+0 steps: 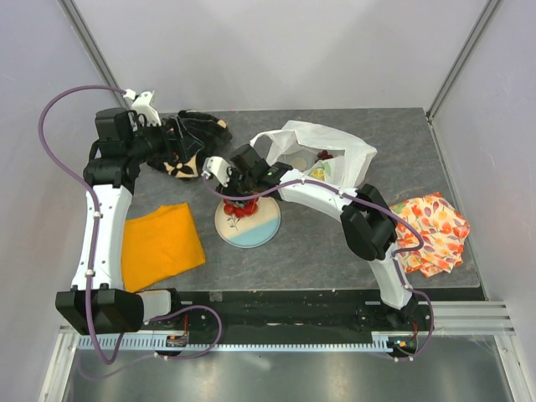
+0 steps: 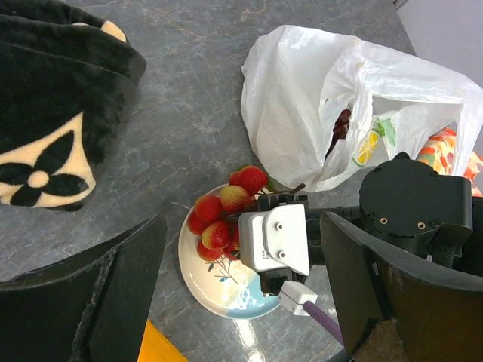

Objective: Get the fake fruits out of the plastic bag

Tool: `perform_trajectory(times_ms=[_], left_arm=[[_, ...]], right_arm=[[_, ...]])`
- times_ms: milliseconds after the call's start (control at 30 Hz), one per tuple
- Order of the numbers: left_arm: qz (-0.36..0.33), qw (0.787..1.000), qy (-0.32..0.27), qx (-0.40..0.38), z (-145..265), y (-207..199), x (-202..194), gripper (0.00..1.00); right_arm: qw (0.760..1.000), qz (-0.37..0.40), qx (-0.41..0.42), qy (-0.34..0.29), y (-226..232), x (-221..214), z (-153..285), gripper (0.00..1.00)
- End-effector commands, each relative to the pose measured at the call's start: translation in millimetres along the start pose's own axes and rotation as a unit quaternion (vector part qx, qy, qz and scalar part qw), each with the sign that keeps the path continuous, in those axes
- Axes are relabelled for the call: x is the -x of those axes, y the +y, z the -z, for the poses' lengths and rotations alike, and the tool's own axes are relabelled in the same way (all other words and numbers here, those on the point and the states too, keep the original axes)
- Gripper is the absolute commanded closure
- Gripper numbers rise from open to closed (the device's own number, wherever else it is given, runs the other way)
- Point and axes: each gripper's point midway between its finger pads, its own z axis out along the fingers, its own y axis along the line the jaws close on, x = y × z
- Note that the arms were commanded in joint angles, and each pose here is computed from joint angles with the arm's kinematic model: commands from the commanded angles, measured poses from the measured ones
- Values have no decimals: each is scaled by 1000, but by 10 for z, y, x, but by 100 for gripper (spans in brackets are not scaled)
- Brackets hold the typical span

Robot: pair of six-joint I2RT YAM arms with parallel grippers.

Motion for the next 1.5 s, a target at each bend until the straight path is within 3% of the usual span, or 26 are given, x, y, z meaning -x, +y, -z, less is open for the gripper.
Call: perform_trajectory(times_ms=[0, 133, 300, 500, 633, 733, 833, 900, 1033, 1167, 1300, 1367, 1400, 1467], left_arm=[[1, 1000, -19, -19, -37, -60, 131, 11], [-1, 1000, -22, -21, -36, -71, 168, 11], [-4, 999, -37, -20, -6, -104, 301, 8], [-11, 997, -74, -6, 77, -136, 607, 7], [1, 996, -84, 23, 53, -36, 710, 6], [17, 998, -56, -20, -103, -111, 613, 6], [34, 997, -24, -63, -329, -247, 455, 5], [18, 997, -2, -82, -485, -359, 328, 5], [-17, 986, 58, -153, -755, -820, -17, 5], [-41, 975, 96, -194, -1004, -1172, -265, 5], [-74, 980, 136, -123, -1417, -1102, -560, 3], [-74, 978, 155, -115, -1539, -1081, -650, 10], [-75, 978, 156, -116, -1539, -1090, -653, 22], [-93, 976, 155, -122, -1479, -1110, -660, 36]], right_arm=[[999, -8, -11, -47, -77, 389, 178, 45], [998, -12, -15, -62, -102, 518, 261, 39], [991, -25, -15, -130, -157, 1032, 546, 25], [972, -77, -13, -220, -284, 1667, 1269, 16], [969, -99, -20, -225, -367, 1688, 1753, 16], [964, -134, -65, -222, -671, 1482, 2136, 19], [960, -164, -136, -182, -1050, 1018, 2362, 23], [957, -186, -170, -142, -1264, 596, 2442, 32], [948, -212, -226, -77, -1500, -34, 2497, 43], [945, -224, -236, -22, -1485, -546, 2354, 46], [943, -236, -236, 8, -1494, -831, 2275, 47], [946, -223, -230, 42, -1474, -1034, 2152, 49], [941, -222, -248, 62, -1535, -1163, 2160, 50], [938, -229, -244, 94, -1535, -1400, 2093, 52]])
